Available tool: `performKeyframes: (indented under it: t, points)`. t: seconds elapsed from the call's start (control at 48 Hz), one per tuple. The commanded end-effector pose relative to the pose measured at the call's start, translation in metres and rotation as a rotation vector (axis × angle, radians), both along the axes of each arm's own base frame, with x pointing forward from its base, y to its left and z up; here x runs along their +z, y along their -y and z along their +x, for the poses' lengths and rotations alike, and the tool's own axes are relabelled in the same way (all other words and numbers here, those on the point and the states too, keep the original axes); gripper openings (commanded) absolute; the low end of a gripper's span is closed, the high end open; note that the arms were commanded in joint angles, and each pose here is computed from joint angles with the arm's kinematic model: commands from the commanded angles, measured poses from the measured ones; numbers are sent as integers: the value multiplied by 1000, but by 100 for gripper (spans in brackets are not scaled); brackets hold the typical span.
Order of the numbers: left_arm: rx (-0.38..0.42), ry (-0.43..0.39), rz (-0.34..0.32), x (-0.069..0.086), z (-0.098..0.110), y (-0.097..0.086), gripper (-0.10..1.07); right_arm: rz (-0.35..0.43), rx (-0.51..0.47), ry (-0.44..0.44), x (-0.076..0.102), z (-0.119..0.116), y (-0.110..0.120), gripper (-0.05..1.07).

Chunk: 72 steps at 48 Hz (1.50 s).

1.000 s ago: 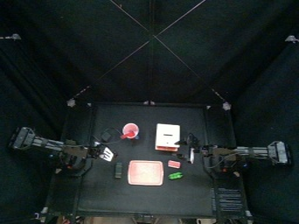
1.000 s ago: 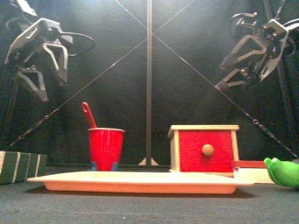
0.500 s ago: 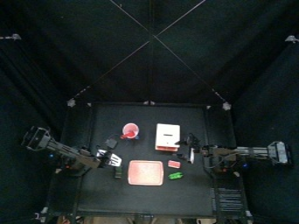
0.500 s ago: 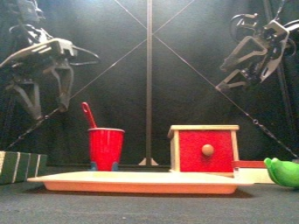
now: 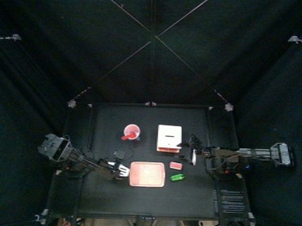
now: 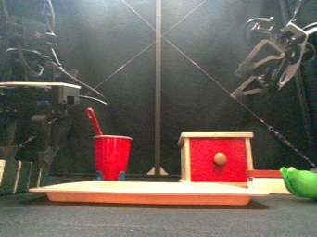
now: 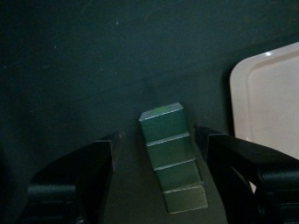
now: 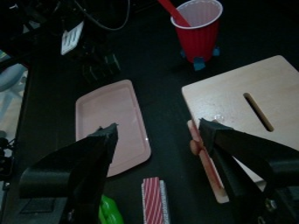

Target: Grab sushi roll

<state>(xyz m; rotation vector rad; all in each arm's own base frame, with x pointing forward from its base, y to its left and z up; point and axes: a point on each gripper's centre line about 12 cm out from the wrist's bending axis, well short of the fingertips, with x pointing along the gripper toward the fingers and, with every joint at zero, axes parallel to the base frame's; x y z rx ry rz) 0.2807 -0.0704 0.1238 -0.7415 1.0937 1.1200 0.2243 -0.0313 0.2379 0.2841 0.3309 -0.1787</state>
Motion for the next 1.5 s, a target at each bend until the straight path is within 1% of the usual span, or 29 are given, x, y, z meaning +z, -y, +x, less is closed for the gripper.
performKeyframes:
  t: [0.0, 0.104, 0.229, 0.333, 0.542, 0.75, 0.854, 1.0, 1.188, 1.312, 1.479]
  points:
    - [5, 30, -25, 7, 6, 7, 98, 1, 1, 16, 5, 2, 0, 102]
    - [11, 38, -42, 5, 8, 10, 98, 1, 1, 17, 5, 2, 0, 102]
    - [23, 33, -61, -3, 7, 12, 98, -1, 1, 17, 5, 2, 0, 102]
    - [24, 32, -69, -6, 8, 13, 98, -4, 2, 14, 4, 1, 0, 102]
    - [25, 15, -62, -11, 5, 12, 98, -8, 2, 14, 4, 1, 1, 102]
    - [26, 17, -63, -11, 5, 12, 97, 0, 0, 11, 3, 1, 0, 102]
    - [32, 12, -63, -12, 4, 11, 91, 2, 0, 8, 2, 1, 0, 102]
    - [23, 15, -64, -10, 5, 10, 76, 8, -2, 8, 1, 1, 0, 102]
    - [23, 47, -75, 2, 5, 10, 61, 18, -5, 7, 0, 0, 0, 102]
    - [19, 70, -82, 11, 5, 12, 59, 18, -5, 4, -1, 0, 0, 102]
    - [13, 73, -83, 13, 4, 11, 59, 23, -7, 2, -2, -1, 0, 102]
